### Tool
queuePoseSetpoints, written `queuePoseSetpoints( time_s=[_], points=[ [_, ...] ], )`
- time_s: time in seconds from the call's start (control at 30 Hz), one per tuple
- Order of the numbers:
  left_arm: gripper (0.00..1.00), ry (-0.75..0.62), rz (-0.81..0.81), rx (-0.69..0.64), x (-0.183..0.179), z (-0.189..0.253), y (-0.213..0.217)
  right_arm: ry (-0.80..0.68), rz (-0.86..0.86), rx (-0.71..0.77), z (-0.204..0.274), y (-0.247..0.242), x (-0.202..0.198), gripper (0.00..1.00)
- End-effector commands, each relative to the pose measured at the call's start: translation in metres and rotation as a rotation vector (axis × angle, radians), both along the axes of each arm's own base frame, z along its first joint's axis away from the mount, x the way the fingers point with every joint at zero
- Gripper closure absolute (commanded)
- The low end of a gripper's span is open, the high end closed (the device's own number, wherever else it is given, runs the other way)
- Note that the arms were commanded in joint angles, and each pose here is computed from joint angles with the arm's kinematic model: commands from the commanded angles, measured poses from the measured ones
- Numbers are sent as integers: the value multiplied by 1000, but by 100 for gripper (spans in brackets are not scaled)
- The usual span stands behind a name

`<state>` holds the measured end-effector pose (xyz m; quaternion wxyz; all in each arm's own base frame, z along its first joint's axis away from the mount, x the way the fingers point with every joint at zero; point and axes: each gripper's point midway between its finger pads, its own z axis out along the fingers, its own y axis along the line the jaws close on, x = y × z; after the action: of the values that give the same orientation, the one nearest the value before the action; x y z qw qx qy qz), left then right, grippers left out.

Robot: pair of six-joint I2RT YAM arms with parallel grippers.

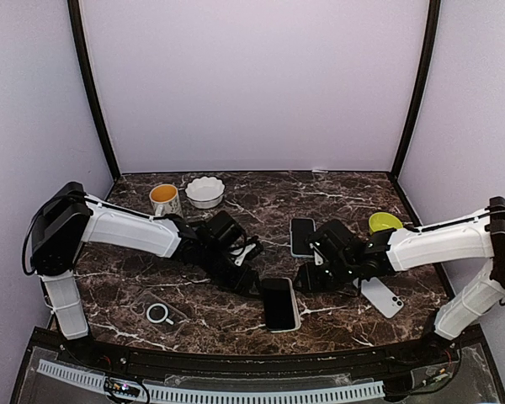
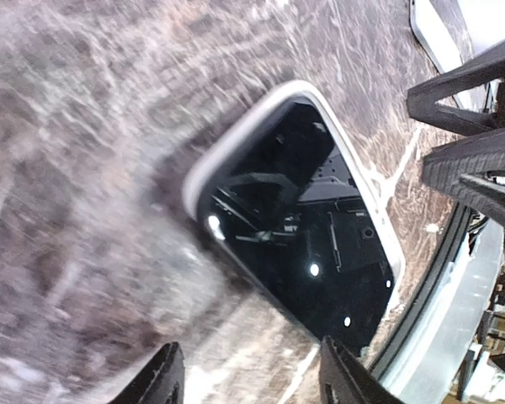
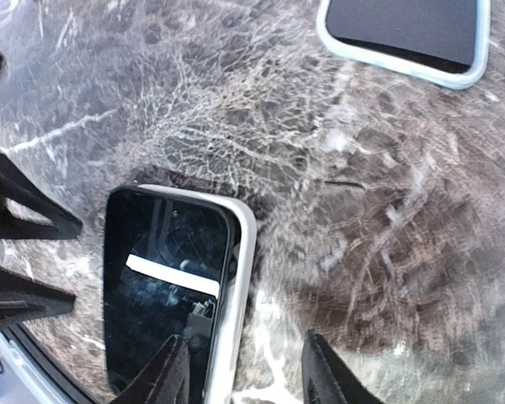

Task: Put the phone into the phone case
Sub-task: Adjust the phone and the phone case.

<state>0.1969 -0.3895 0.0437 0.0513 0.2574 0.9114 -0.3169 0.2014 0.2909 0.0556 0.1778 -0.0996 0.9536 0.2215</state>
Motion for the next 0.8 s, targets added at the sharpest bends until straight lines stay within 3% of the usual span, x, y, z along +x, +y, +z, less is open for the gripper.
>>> queuePoseSetpoints(
  time_s=[0.0,0.1,0.47,0.77],
  points=[
    [52,-21,-15,-47,6,16,-7,5,93,53,-3,24,6,49],
    [63,13,-24,-68,0,13,-10,30,111,56,-13,27,3,47],
    [85,76,-60,-49,-21,-6,-17,79,106,122,-19,30,-8,52],
    [89,55,-101,-79,-26,-8,-39,108,81,210,-18,37,-15,52]
  ],
)
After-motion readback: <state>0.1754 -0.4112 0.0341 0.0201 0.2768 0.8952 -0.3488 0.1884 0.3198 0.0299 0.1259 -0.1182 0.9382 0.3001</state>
